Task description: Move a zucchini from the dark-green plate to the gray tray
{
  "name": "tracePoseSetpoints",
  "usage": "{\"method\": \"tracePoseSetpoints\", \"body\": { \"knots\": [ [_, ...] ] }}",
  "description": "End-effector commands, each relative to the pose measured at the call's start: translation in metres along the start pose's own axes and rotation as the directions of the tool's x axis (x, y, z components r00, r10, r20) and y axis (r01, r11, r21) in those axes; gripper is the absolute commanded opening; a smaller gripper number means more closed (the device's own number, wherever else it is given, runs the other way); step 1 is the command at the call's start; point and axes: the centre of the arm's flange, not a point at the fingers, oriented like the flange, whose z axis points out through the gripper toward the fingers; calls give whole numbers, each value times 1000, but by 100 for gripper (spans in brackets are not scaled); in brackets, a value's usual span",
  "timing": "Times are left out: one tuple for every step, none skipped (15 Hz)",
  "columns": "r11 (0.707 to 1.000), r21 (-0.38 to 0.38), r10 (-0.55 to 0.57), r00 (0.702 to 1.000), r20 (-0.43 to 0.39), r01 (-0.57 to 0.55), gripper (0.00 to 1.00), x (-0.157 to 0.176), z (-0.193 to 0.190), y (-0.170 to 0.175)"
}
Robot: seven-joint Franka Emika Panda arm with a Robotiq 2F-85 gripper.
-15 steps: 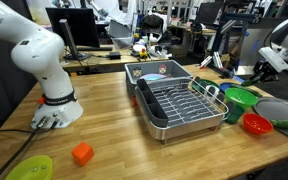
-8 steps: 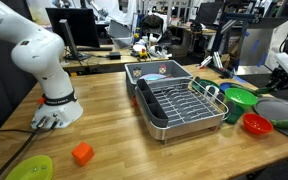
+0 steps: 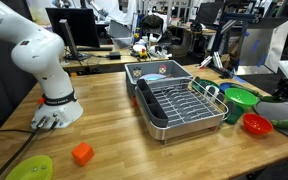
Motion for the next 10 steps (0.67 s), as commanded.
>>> {"method": "tracePoseSetpoints", "body": {
  "knots": [
    [996,-33,81,996,24,-80,7,7,30,-13],
    [994,-46,99,995,19,-98,7,9,37,-14],
    [992,-55,110,994,13,-109,7,10,44,-14],
    [990,-64,124,992,12,-123,7,12,51,-14],
    [988,-70,136,991,10,-135,7,14,57,-15],
    [986,-77,148,989,10,-146,7,14,62,-15],
    [984,-82,160,987,13,-158,7,15,65,-16],
    [983,-84,166,986,15,-164,7,16,67,-17],
    [982,-82,171,985,20,-168,7,16,66,-20],
    [982,-83,175,984,24,-172,10,16,65,-21]
  ]
}}
